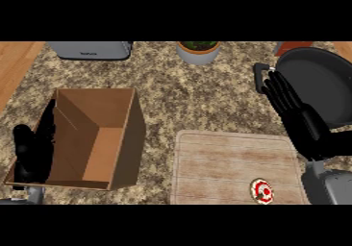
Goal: Pick the cupcake from the cutting board and place it in the pot
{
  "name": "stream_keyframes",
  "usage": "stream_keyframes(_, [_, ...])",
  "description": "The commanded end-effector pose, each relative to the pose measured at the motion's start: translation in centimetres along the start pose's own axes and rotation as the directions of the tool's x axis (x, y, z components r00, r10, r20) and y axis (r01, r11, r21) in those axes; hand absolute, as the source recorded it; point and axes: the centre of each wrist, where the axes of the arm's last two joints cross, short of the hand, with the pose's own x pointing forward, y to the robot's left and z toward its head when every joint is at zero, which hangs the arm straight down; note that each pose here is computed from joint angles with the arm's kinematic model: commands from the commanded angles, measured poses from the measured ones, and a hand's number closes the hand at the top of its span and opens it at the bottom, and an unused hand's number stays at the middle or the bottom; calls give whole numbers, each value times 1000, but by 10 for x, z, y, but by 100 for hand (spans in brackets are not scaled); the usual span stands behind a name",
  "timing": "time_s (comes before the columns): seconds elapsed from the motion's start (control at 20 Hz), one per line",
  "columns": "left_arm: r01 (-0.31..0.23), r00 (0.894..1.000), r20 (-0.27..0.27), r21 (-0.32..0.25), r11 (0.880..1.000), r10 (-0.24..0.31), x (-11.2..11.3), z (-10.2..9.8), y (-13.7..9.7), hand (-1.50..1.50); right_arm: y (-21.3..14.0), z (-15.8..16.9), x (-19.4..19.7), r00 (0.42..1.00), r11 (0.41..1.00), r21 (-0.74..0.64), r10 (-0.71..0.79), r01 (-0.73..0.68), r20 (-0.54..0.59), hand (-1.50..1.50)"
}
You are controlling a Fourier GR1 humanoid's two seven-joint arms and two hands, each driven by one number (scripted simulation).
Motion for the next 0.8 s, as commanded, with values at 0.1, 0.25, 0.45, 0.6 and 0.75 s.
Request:
stream_keyframes(0.1, [-16,999,-39,-158,987,10,-14,-2,-13,0,24,25,-17,990,948,311,106,-74,-88,150])
stream_keyframes(0.25, [-38,998,-52,-357,933,21,-7,10,-31,0,36,34,-21,953,839,517,272,-166,-135,150])
stream_keyframes(0.45, [-113,988,-141,-349,930,67,-26,16,-33,0,4,42,16,863,901,-32,425,-434,273,-150])
stream_keyframes(0.6, [-125,986,-148,-393,911,72,-33,17,-40,0,29,76,-1,883,969,-66,244,-238,402,-150])
stream_keyframes(0.75, [-112,990,-132,-454,884,58,-29,5,-42,0,18,104,19,855,958,-45,275,-285,439,-150])
